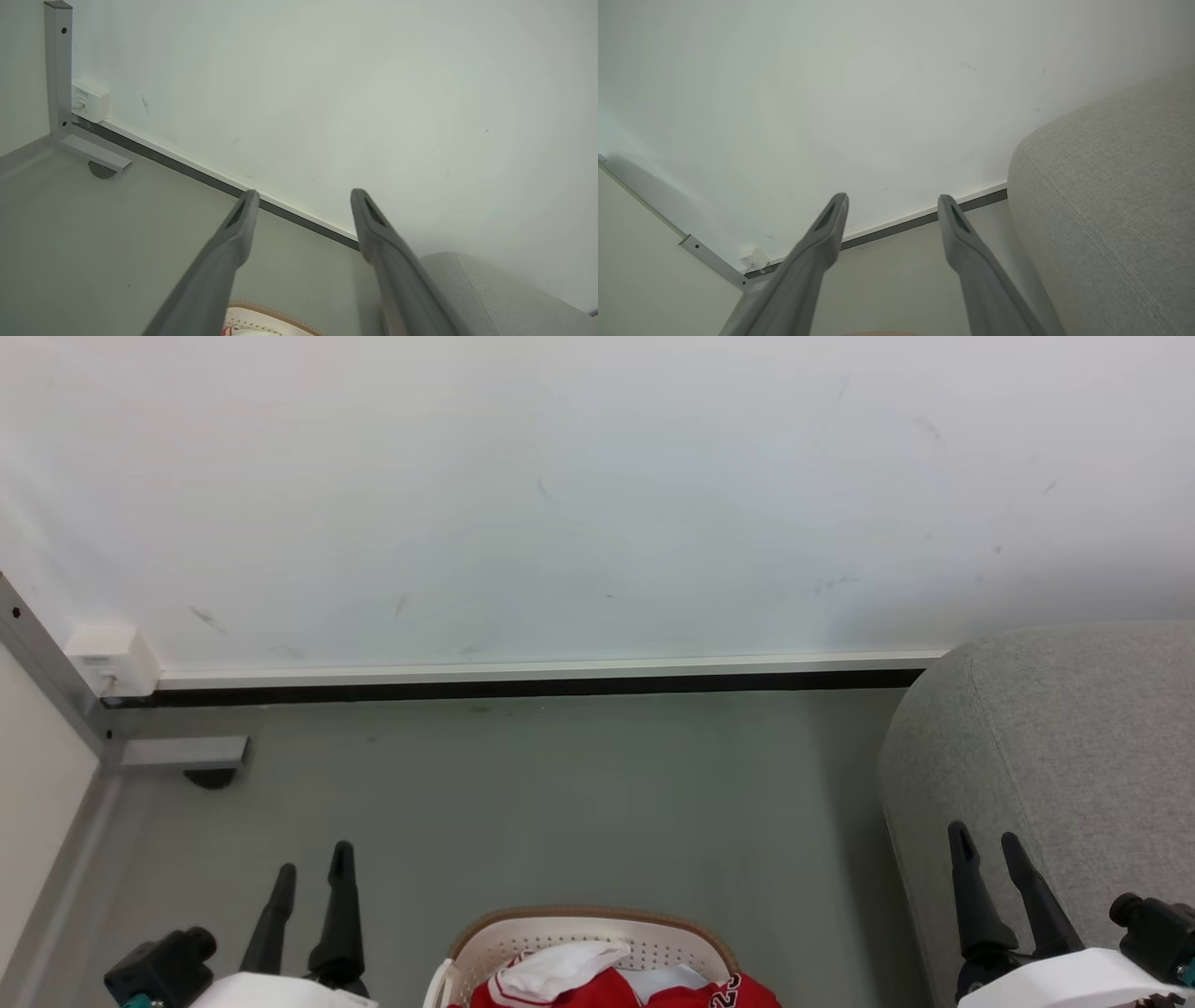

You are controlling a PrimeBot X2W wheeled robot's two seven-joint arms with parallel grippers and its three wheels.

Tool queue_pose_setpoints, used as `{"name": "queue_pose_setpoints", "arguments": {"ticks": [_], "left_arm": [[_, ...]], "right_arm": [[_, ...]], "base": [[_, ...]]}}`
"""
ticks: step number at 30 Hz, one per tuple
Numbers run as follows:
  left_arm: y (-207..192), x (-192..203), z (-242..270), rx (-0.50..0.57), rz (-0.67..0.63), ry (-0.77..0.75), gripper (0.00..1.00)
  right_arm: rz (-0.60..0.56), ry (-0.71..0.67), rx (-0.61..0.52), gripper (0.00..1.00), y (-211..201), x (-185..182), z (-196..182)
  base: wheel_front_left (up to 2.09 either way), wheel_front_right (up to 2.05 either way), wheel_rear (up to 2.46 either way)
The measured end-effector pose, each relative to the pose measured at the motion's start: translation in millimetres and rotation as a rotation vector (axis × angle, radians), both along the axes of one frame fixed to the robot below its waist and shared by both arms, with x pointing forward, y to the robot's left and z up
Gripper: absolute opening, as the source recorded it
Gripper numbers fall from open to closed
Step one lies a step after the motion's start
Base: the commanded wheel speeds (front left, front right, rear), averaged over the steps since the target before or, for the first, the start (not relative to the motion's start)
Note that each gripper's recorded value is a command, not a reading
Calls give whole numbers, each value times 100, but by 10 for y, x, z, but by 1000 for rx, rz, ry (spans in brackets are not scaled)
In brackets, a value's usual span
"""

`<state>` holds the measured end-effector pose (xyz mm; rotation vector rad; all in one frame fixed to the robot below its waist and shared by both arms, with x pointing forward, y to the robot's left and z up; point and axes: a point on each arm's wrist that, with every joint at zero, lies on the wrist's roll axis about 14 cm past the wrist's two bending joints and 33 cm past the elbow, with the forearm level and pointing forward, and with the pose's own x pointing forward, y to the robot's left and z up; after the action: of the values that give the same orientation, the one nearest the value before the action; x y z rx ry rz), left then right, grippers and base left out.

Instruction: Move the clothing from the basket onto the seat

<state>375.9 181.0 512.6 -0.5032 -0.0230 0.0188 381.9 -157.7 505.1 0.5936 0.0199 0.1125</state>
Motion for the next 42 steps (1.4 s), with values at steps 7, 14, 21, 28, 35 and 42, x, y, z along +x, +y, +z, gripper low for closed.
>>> {"name": "queue_pose_setpoints", "arguments": {"ticks": [7,14,21,28,35,42], "left_arm": [[-31,-2,10,84,-6,-10,100],[-69,-12,6,156,-14,-17,100],[-98,-14,32,226,-18,-35,100],[-127,-12,68,287,-24,-57,100],[-163,-13,110,343,-29,-80,100],[-194,-19,148,390,-34,-102,100]], "right_arm": [[9,-6,-74,100,26,-8,-14],[23,-18,-132,100,69,-14,-9],[35,-36,-182,100,115,-22,5],[40,-59,-231,100,138,-22,30],[45,-93,-272,100,164,-13,100],[51,-114,-308,100,193,-25,128]], "base": [[0,0,0],[0,0,0],[0,0,0],[0,0,0],[0,0,0],[0,0,0]]}}
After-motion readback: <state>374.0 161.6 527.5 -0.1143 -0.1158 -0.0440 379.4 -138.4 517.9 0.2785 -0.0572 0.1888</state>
